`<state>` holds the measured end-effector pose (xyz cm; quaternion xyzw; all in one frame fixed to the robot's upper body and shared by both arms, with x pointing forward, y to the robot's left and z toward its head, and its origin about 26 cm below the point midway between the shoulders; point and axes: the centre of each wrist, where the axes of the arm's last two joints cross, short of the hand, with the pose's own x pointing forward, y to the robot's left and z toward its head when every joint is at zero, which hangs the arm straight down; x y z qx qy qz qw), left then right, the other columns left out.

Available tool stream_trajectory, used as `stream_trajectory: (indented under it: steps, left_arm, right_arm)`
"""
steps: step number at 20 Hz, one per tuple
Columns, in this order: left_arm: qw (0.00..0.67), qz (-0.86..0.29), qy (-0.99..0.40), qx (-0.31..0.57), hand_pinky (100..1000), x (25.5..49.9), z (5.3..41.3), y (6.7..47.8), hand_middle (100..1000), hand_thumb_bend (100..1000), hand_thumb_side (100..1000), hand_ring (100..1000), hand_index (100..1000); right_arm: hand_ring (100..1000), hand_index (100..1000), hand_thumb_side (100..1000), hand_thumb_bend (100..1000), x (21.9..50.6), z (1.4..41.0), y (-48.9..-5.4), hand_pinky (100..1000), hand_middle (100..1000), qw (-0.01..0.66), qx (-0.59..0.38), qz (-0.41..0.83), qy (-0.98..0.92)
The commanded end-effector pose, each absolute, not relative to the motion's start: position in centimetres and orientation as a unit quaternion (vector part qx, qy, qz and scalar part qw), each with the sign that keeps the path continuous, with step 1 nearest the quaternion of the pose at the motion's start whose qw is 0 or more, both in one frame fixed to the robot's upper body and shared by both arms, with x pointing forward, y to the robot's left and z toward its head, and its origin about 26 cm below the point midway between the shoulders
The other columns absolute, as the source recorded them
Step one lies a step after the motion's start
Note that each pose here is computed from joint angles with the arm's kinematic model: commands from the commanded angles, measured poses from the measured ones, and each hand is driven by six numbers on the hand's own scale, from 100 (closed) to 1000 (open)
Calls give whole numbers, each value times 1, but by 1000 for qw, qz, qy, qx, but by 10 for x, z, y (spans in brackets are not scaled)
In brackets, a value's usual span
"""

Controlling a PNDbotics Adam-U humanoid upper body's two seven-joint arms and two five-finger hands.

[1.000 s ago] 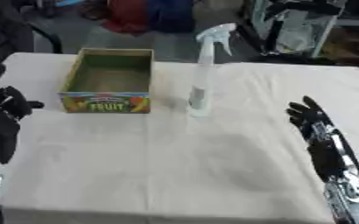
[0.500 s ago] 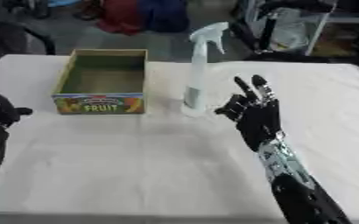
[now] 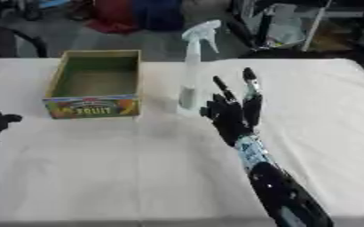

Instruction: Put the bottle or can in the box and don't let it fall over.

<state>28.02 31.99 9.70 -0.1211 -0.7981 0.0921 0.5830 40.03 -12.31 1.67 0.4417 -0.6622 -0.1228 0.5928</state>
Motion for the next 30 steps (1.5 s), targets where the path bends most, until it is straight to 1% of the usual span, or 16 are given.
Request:
stream_trajectory:
  steps: [1,5,6,7,17,21,24,25,27,28,29,30]
  left_arm:
    - [574,85,-805,-125,526,282,105,319,347,508,1000,296,953]
    - [572,86,-805,-129,525,283,106,318,347,508,1000,296,953]
    - [572,86,-805,-130,526,284,106,317,347,508,1000,296,953]
    - [572,86,-805,-130,526,284,105,317,347,508,1000,296,953]
    - [572,86,-804,-137,524,285,105,314,346,508,1000,295,953]
    - [571,86,-804,-140,524,286,106,313,346,509,1000,295,953]
    - [572,85,-803,-143,524,286,106,313,346,510,1000,295,953]
    - [572,85,-803,-143,523,286,106,312,346,510,1000,295,953]
    - [573,84,-803,-144,523,286,105,312,345,511,1000,295,953]
    - [573,84,-803,-144,523,286,105,312,345,511,1000,295,953]
    - [573,84,-802,-145,523,286,105,312,345,511,1000,295,953]
    - [573,84,-802,-145,523,286,105,312,345,511,1000,295,953]
  right_arm:
    - [198,1000,887,503,409,24,-118,310,164,581,448,-124,-668]
    - [190,1000,913,524,417,22,-113,312,163,584,441,-143,-667]
    - [212,1000,934,511,419,23,-112,348,189,584,439,-152,-665]
    - [217,1000,939,504,420,24,-110,362,195,584,438,-160,-664]
    - [240,1000,937,484,434,46,-98,425,219,576,412,-221,-671]
    - [256,1000,931,467,439,50,-96,454,233,574,403,-234,-673]
    - [270,1000,974,407,442,52,-95,490,248,583,395,-246,-666]
    - [278,1000,981,401,443,54,-94,503,256,588,392,-250,-662]
    - [278,1000,990,394,445,61,-92,505,257,593,389,-257,-656]
    - [279,1000,984,411,446,65,-91,508,258,597,387,-261,-653]
    - [277,1000,993,392,446,69,-90,507,257,599,386,-266,-650]
    - [277,1000,993,392,447,73,-89,507,257,601,383,-269,-648]
